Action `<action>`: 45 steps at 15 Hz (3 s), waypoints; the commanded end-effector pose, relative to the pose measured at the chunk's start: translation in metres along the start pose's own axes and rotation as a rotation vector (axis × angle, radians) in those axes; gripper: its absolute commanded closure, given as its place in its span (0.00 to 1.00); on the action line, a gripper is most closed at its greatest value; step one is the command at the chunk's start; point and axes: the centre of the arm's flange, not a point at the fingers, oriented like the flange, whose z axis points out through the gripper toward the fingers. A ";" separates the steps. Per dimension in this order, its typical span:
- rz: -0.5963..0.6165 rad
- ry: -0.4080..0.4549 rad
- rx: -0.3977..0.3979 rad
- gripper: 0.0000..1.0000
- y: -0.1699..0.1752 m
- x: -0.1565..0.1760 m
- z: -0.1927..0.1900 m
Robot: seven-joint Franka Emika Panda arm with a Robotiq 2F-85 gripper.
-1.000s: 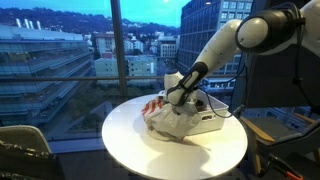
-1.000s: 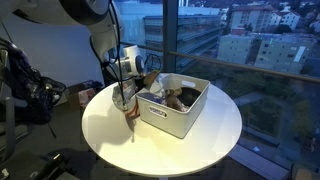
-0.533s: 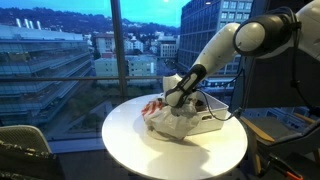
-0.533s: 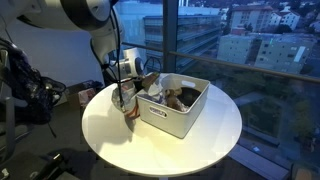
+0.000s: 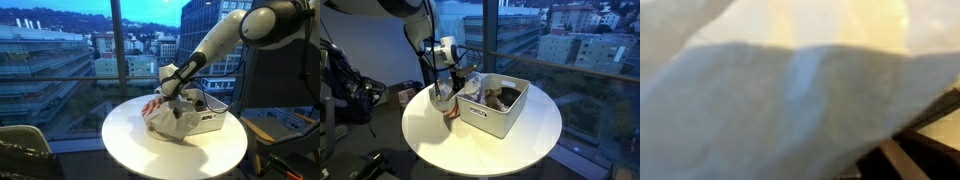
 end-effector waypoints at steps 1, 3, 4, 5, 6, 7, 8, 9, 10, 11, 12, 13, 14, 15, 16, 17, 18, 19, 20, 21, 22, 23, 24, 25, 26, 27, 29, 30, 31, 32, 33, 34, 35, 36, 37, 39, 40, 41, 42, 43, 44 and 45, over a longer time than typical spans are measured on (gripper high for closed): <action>0.045 -0.007 0.046 0.95 -0.005 -0.001 -0.051; 0.063 -0.017 0.068 0.95 -0.008 -0.002 -0.072; 0.074 -0.031 0.086 0.95 -0.010 -0.004 -0.084; 0.083 -0.039 0.105 0.95 -0.011 -0.005 -0.092; 0.085 -0.038 0.138 0.95 -0.012 -0.007 -0.102; 0.068 -0.018 0.208 0.95 -0.015 -0.009 -0.113; 0.065 -0.003 0.267 0.95 -0.017 -0.010 -0.121; 0.058 0.019 0.333 0.95 -0.020 -0.013 -0.130; 0.061 0.037 0.391 0.95 -0.022 -0.015 -0.138; 0.062 0.056 0.449 0.95 -0.025 -0.018 -0.148; 0.074 0.058 0.481 0.95 -0.028 -0.023 -0.157; 0.090 0.052 0.491 0.95 -0.031 -0.028 -0.167; 0.100 0.036 0.478 0.95 -0.035 -0.035 -0.179; 0.106 0.021 0.459 0.95 -0.038 -0.042 -0.190; 0.119 0.004 0.408 0.95 -0.042 -0.050 -0.202; 0.133 0.005 0.370 0.95 -0.043 -0.057 -0.214; 0.154 0.017 0.328 0.95 -0.046 -0.066 -0.228; 0.177 0.030 0.290 0.95 -0.048 -0.075 -0.240; 0.208 0.053 0.250 0.95 -0.049 -0.086 -0.252; 0.238 0.069 0.199 0.95 -0.047 -0.095 -0.261; 0.270 0.084 0.159 0.95 -0.045 -0.107 -0.268; 0.302 0.086 0.114 0.95 -0.042 -0.117 -0.271; 0.325 0.078 0.066 0.95 -0.038 -0.126 -0.271; 0.360 0.066 0.024 0.95 -0.033 -0.137 -0.267; 0.389 0.051 -0.021 0.95 -0.029 -0.148 -0.261; 0.427 0.043 -0.060 0.95 -0.025 -0.159 -0.255; 0.512 0.041 -0.123 0.95 -0.016 -0.182 -0.237; 0.558 0.040 -0.151 0.95 -0.013 -0.192 -0.227; 0.605 0.036 -0.175 0.95 -0.009 -0.202 -0.216; 0.653 0.029 -0.198 0.95 -0.006 -0.211 -0.206; 0.698 0.018 -0.226 0.95 -0.003 -0.220 -0.196; 0.731 0.006 -0.253 0.95 0.001 -0.230 -0.186; 0.749 0.002 -0.256 0.95 0.005 -0.236 -0.177; 0.752 0.004 -0.262 0.95 0.007 -0.241 -0.167; 0.759 -0.003 -0.259 0.95 0.010 -0.242 -0.158; 0.743 0.005 -0.221 0.95 0.015 -0.238 -0.135; 0.735 0.005 -0.202 0.95 0.017 -0.235 -0.122; 0.730 0.004 -0.192 0.95 0.017 -0.233 -0.112; 0.725 0.000 -0.177 0.95 0.018 -0.231 -0.101; 0.725 -0.006 -0.165 0.95 0.018 -0.230 -0.093; 0.725 -0.014 -0.153 0.95 0.017 -0.230 -0.086; 0.729 -0.017 -0.145 0.85 0.015 -0.229 -0.083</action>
